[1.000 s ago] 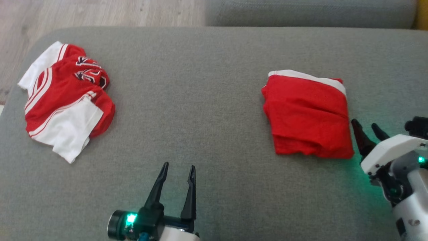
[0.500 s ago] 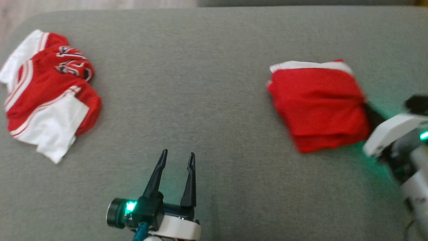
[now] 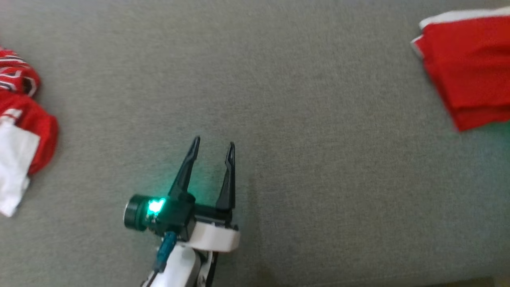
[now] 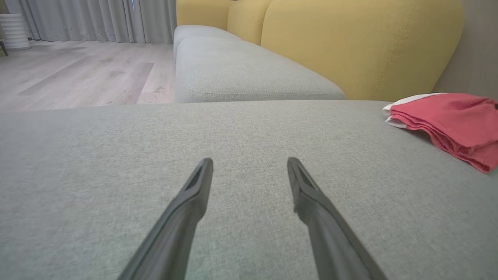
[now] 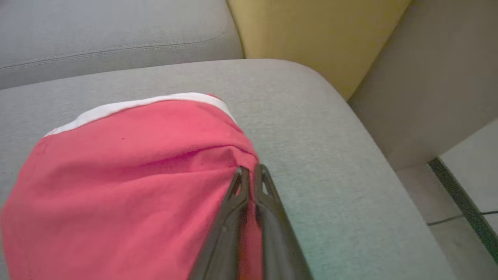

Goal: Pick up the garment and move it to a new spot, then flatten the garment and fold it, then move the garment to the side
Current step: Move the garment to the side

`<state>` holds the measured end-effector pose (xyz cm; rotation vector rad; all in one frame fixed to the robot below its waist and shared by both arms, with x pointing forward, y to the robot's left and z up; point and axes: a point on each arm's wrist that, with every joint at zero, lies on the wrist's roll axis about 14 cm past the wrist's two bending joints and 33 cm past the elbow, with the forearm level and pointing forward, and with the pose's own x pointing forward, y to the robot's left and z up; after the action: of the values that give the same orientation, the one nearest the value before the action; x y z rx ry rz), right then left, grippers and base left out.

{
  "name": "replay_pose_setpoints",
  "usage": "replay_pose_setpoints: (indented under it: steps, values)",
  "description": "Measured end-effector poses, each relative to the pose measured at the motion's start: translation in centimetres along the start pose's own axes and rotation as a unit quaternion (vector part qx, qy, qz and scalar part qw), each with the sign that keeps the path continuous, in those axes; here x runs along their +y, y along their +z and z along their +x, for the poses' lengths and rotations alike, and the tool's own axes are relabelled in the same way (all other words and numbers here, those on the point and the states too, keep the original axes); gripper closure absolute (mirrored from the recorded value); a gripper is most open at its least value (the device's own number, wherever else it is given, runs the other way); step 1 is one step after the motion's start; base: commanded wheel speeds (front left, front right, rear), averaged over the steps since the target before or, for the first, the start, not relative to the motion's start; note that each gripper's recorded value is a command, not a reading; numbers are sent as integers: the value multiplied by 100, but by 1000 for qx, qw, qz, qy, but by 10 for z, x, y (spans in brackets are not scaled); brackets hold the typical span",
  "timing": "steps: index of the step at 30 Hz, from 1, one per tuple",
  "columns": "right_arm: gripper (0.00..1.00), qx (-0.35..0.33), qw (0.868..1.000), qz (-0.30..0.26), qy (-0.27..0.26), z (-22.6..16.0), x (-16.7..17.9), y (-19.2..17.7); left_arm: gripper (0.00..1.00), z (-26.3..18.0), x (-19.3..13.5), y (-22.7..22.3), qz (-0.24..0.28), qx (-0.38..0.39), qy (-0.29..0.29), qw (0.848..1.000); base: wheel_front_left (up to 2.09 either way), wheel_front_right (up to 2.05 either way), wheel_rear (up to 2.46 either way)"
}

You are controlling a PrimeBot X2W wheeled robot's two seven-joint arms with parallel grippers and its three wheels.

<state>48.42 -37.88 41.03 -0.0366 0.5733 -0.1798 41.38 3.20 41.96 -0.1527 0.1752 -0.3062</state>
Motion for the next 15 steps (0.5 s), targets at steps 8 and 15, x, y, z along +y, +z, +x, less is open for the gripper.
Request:
replay_pose_setpoints:
  steps: [8, 15]
  values:
    - [78, 5, 997, -30, -69, 2, -49, -4, 0, 21, -6, -12, -6, 10, -20, 1000, 0, 0, 0]
    - [0, -61, 994, -69, -66, -12, -36, 11, 0, 7, -14, 10, 3, -13, -27, 1000, 0, 0, 0]
